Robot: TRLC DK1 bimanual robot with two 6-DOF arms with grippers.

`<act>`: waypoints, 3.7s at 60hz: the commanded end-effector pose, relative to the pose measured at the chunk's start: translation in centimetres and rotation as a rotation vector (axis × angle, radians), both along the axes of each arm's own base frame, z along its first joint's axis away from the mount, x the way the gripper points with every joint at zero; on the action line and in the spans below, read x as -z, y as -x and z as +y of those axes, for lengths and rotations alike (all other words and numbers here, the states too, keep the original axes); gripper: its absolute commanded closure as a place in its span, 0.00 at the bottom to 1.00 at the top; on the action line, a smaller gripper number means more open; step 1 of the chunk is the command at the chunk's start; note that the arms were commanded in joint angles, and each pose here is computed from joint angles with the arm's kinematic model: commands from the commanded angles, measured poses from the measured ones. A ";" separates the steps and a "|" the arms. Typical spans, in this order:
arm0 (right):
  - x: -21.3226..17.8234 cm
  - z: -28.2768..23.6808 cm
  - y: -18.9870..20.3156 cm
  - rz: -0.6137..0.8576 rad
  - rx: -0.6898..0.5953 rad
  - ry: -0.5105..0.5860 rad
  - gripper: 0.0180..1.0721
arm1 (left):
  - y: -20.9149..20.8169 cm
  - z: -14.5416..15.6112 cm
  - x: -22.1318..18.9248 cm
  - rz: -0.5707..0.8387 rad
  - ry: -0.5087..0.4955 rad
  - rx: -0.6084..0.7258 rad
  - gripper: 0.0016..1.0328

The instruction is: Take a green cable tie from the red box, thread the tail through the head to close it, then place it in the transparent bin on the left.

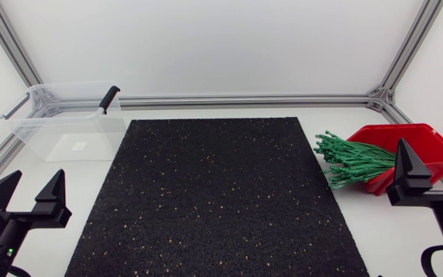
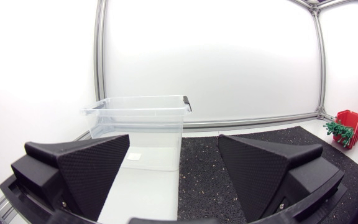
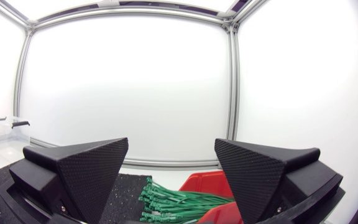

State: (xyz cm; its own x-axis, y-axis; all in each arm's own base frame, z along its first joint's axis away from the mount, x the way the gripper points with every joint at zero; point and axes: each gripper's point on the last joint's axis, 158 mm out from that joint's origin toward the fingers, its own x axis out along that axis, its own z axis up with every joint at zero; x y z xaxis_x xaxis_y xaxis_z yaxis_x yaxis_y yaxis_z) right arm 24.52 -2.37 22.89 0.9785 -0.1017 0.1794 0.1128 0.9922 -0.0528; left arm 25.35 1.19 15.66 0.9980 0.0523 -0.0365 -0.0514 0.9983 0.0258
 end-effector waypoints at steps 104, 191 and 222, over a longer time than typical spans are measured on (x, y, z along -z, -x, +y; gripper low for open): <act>7.1 -4.4 -8.2 1.048 -0.451 0.834 0.04 | -0.1 0.2 2.2 0.045 0.021 -0.010 0.04; 18.9 -2.3 -2.8 1.224 -0.797 1.155 0.43 | -0.1 0.0 2.3 0.050 0.021 -0.002 0.04; 19.5 -3.3 -4.6 1.226 -0.771 1.183 0.43 | -0.1 -0.2 2.3 0.053 0.022 0.007 0.04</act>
